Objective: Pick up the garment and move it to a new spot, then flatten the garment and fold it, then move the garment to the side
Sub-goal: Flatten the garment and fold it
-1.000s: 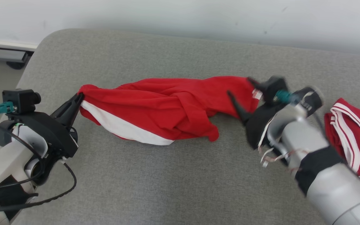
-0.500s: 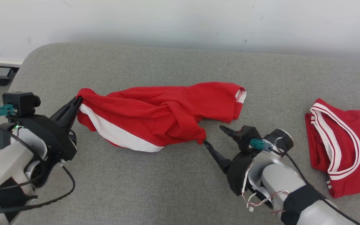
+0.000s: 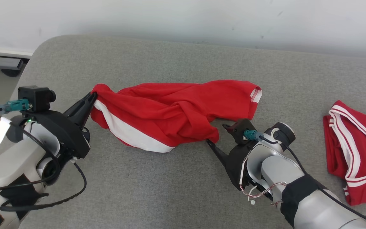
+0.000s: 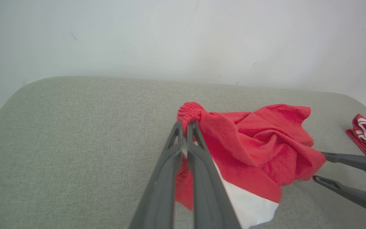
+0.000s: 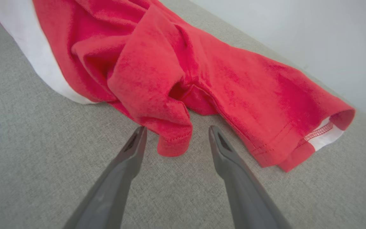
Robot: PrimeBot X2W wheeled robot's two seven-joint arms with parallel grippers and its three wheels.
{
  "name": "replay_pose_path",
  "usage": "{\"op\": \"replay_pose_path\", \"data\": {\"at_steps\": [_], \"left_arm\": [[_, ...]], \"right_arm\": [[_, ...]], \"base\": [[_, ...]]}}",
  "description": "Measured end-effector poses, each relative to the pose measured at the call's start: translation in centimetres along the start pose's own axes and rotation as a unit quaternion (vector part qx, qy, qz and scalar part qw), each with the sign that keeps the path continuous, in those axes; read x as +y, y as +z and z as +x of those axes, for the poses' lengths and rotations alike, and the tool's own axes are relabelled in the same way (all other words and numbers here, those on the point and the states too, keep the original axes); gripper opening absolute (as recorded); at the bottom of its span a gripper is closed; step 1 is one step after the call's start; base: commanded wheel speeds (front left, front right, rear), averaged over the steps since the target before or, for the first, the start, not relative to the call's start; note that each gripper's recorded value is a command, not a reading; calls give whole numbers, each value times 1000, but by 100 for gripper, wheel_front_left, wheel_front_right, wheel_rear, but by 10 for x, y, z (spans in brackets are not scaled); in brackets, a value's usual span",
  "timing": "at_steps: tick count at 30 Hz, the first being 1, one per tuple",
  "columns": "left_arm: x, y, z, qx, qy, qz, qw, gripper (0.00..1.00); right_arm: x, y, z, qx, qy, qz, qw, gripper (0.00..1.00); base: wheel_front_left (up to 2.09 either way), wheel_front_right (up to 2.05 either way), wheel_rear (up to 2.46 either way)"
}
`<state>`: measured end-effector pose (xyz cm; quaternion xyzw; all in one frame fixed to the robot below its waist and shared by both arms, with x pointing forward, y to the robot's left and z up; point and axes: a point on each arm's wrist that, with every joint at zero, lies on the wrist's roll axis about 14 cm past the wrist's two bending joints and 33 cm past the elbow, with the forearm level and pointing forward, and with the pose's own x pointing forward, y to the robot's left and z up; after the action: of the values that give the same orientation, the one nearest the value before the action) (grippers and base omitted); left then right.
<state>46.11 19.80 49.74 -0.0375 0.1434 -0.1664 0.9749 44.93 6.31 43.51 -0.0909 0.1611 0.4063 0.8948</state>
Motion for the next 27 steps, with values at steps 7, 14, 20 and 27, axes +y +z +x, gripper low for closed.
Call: {"op": "replay_pose_path", "data": {"at_steps": [7,14,20,27], "left_arm": [[8,-4,-2,5,10,-1,1000,0],[14,-5,-2,8,18,4,1000,0],[15,1,-5,3,20,6,1000,0],[-5,1,-8,-4,-3,3,1000,0]], "right_arm": [[7,-9,8,18,11,18,1000,0],[1,4,3,-21,2,44,999,0],[-38,16,-21,-60,-36,24,997,0],[-74,37,-58,-106,-71,15,992,0]], "base": [[0,0,0],[0,0,0],[0,0,0],[0,0,0]]}}
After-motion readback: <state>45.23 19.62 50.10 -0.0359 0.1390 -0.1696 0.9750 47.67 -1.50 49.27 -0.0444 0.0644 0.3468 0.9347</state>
